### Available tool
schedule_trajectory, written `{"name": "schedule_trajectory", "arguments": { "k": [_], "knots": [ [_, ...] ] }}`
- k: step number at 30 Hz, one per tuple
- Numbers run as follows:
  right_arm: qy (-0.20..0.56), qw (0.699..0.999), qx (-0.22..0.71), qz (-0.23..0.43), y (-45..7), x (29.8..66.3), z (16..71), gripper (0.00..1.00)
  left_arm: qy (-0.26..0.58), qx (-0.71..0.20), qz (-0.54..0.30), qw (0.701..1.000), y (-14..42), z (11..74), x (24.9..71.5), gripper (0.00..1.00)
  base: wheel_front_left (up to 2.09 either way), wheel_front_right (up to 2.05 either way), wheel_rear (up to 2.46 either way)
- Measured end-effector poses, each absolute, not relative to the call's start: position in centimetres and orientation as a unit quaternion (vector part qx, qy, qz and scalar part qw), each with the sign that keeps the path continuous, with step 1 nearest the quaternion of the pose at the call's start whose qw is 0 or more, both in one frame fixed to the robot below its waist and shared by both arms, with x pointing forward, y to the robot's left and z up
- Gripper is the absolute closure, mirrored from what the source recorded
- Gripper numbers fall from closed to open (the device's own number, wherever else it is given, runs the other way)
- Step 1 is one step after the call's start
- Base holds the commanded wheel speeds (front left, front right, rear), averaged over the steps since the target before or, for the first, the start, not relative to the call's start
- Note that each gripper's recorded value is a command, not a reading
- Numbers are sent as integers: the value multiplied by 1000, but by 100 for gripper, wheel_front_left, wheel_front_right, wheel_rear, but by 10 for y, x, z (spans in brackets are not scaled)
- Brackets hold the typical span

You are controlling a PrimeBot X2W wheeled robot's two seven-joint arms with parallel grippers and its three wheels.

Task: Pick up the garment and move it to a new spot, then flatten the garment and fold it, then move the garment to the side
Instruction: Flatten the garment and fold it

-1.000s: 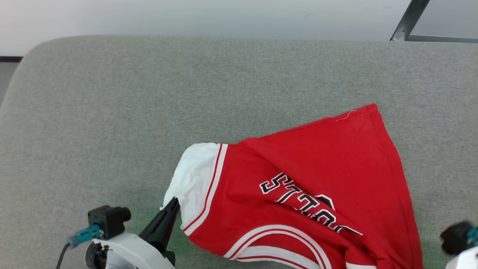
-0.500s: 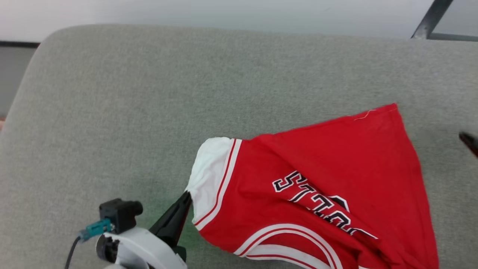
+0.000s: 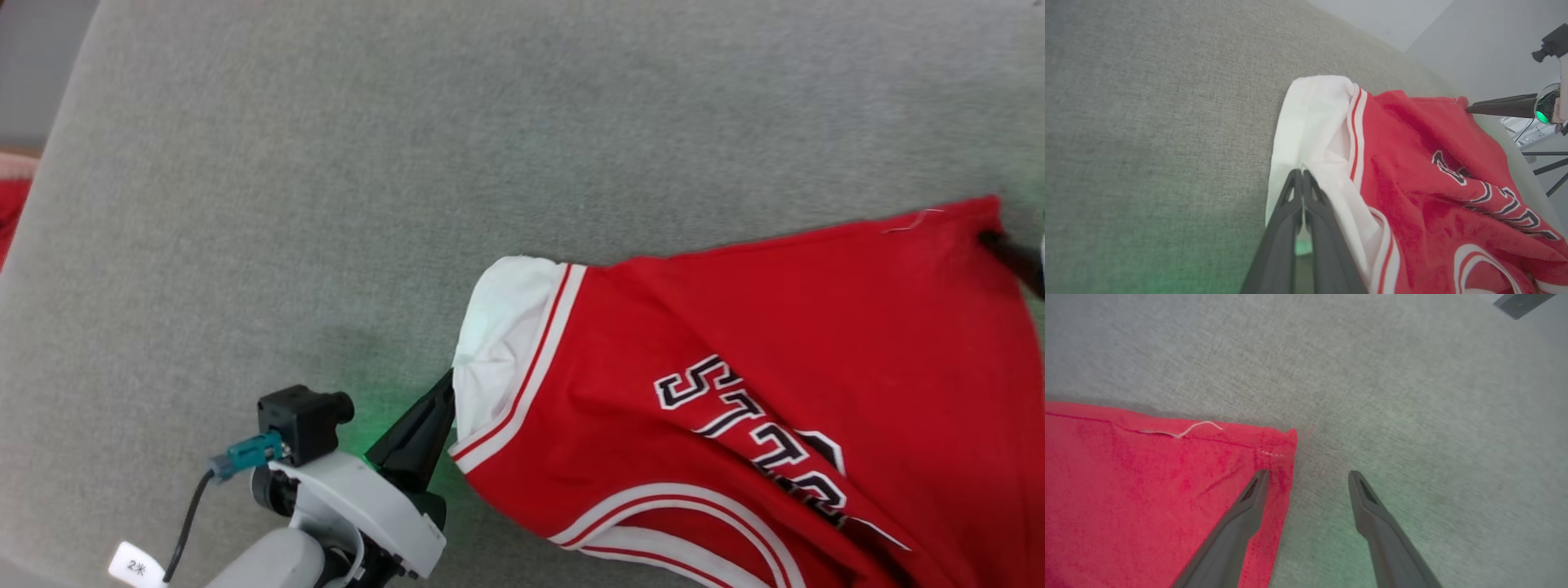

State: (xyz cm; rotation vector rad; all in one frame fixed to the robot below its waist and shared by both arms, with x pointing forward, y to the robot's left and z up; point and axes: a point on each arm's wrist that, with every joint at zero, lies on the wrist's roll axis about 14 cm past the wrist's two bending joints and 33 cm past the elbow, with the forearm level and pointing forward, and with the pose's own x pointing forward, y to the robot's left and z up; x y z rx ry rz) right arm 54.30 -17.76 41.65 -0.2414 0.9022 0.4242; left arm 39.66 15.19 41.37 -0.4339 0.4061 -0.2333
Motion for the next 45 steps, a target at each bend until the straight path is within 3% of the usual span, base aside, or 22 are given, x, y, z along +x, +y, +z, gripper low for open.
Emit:
{"name": "schedule_trajectory", "arguments": {
  "k": [7,8,9,10,17,22,28,35,40,45],
  "knots": [
    [477,836,-136,234,-161,546,380,0,210,-211,-91,950,166,401,395,100,0,0,0],
    [483,832,-136,236,-160,546,377,52,211,-210,-89,951,168,400,394,100,0,0,0],
    [488,829,-135,238,-160,545,376,93,211,-210,-87,951,169,400,394,100,0,0,0],
    [490,828,-133,239,-160,545,375,100,211,-210,-86,951,169,400,394,100,0,0,0],
    [465,848,-89,240,-153,549,383,100,191,-216,-87,954,169,409,398,100,0,0,0],
    [407,886,-9,224,-148,563,410,100,159,-192,-98,964,178,430,414,100,0,0,0],
    [286,941,46,172,-175,599,481,100,107,-164,-137,971,177,477,450,100,0,0,0],
    [130,980,102,113,-205,643,565,100,34,-140,-166,975,177,554,534,100,0,0,0],
    [34,985,149,82,-213,681,618,100,-36,-169,-136,976,199,625,607,100,0,0,0],
    [-68,981,176,51,-229,709,675,100,-115,-105,-107,982,208,689,662,100,0,0,0]
  ]
}}
